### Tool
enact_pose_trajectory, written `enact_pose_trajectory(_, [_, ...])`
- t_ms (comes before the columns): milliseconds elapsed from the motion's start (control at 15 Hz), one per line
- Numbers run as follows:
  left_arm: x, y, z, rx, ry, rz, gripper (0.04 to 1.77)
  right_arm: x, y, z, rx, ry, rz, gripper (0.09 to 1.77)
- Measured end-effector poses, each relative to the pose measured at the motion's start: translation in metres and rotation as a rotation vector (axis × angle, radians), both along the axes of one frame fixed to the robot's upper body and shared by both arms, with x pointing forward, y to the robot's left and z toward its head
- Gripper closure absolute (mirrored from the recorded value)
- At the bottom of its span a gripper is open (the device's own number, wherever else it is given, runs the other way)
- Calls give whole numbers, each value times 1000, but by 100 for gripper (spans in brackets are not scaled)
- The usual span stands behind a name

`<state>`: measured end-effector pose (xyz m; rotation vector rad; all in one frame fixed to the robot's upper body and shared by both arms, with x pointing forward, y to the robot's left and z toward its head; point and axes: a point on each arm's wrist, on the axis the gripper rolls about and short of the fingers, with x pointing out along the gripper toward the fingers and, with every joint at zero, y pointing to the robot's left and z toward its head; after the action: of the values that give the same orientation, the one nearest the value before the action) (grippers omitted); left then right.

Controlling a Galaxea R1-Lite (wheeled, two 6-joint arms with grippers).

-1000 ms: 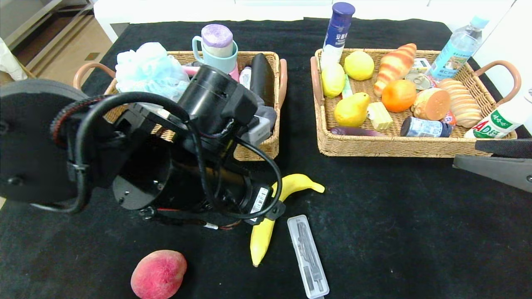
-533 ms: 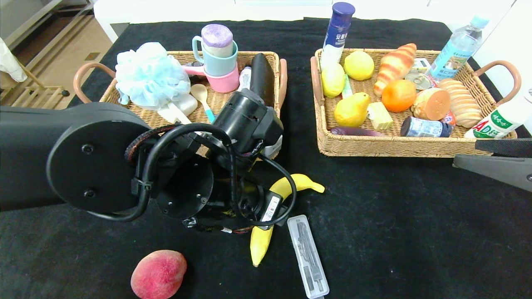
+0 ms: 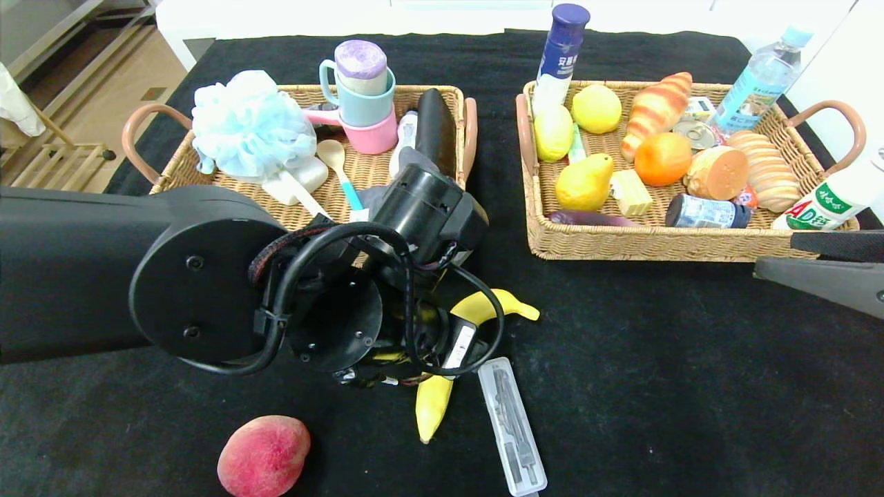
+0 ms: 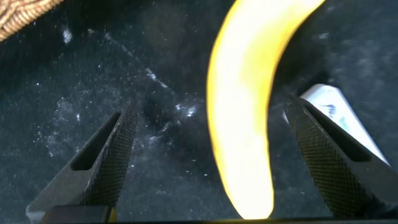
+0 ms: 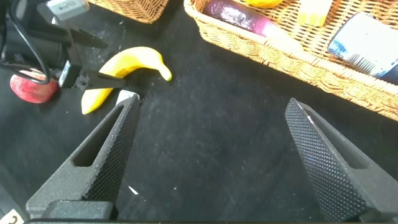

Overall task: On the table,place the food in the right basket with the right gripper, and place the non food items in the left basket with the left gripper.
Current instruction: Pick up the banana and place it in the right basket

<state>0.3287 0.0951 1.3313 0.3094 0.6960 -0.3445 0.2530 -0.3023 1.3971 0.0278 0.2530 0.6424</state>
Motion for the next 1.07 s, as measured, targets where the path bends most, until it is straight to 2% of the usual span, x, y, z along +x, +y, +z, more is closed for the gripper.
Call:
enact_pose_trajectory(1000, [2, -6, -8, 26, 1, 26, 9, 0, 0, 0, 0, 2, 0, 15])
enact_pose_trajectory(1067, [2, -6, -9, 27, 1, 27, 24, 0, 0, 0, 0, 2, 0, 15])
